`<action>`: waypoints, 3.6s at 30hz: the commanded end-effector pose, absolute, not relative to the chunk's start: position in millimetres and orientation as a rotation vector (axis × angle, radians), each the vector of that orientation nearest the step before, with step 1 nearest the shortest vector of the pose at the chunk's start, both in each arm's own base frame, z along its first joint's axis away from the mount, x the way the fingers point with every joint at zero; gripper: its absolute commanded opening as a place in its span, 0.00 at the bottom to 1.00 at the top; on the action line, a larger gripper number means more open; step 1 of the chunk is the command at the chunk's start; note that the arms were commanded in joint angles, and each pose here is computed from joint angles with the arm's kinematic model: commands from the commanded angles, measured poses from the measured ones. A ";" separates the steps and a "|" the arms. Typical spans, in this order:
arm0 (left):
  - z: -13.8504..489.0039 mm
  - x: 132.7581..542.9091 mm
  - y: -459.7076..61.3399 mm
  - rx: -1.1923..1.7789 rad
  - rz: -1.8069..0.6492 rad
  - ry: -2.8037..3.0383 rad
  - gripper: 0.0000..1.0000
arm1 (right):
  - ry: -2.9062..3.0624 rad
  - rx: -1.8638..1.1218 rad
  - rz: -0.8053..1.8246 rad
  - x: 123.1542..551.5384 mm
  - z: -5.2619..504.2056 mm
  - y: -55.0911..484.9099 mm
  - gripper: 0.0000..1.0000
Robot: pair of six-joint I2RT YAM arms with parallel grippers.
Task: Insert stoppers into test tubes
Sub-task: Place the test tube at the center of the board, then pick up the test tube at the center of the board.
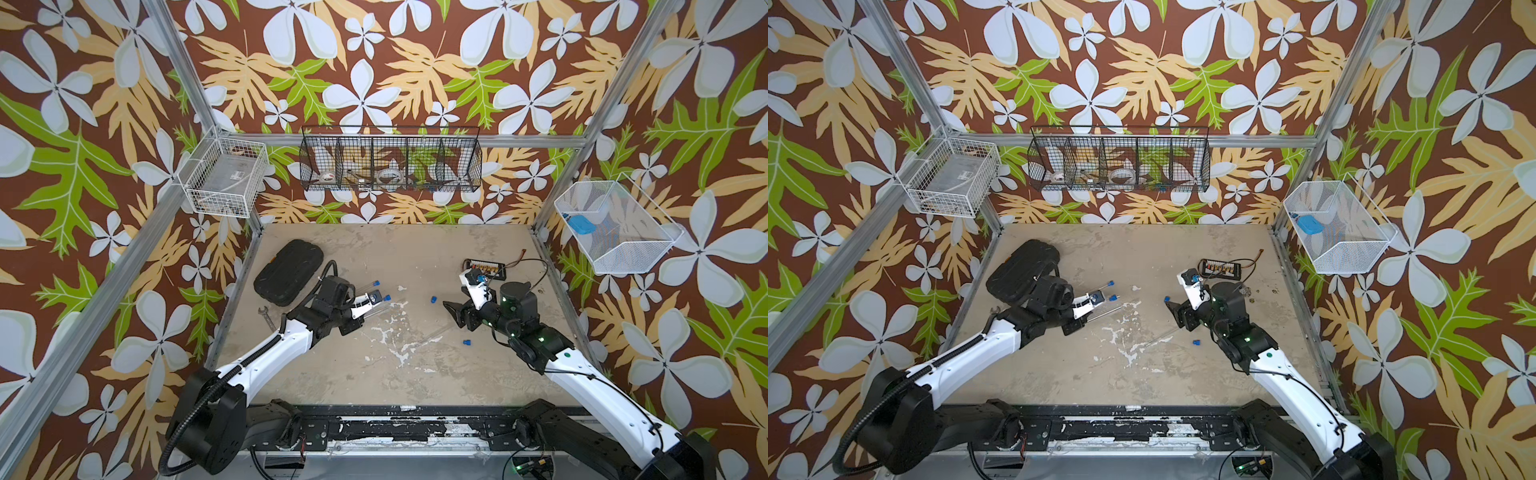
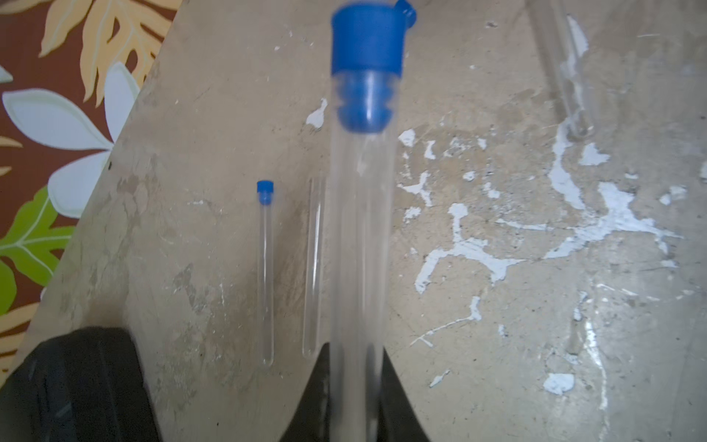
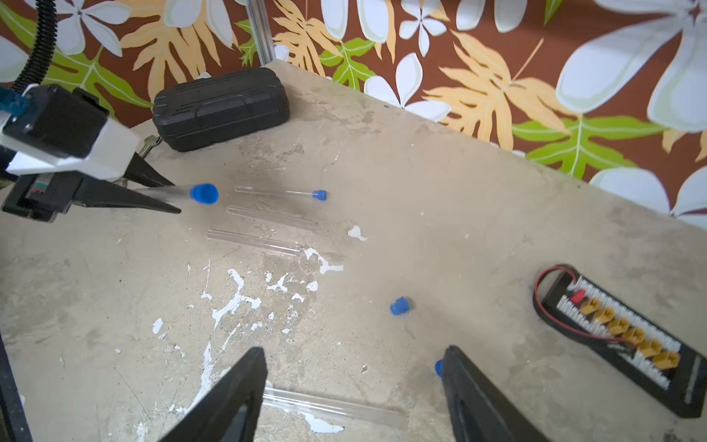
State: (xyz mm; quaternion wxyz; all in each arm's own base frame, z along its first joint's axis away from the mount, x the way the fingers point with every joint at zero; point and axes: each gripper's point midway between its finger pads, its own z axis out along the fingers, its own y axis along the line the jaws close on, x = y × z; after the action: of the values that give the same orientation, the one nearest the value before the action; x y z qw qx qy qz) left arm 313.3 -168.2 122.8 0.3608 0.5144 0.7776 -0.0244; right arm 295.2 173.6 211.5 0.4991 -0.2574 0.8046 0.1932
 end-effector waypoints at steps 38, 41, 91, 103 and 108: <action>21.1 435.3 -90.2 0.997 -0.247 2.600 0.05 | 2.011 -0.518 0.652 294.5 199.3 187.8 0.70; 14.4 433.9 -88.9 0.996 -0.247 2.625 0.09 | 2.002 -0.518 0.650 294.1 200.8 187.4 0.70; 70.5 329.1 -180.4 1.226 -0.084 2.438 0.39 | 1.994 -0.552 0.604 292.0 195.7 183.3 0.68; 43.0 339.7 -200.3 1.310 -0.132 2.501 0.37 | 2.003 -0.552 0.572 292.8 192.7 179.4 0.68; 30.6 338.4 -203.4 1.337 -0.128 2.530 0.32 | 2.003 -0.554 0.570 292.8 192.3 179.7 0.68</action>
State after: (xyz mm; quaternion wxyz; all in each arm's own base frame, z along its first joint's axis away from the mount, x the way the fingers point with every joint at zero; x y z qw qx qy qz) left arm 344.2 -202.2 34.0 0.1532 0.4599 0.8738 -0.0380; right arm 291.1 180.8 190.8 0.4673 -0.2236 0.8211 0.2395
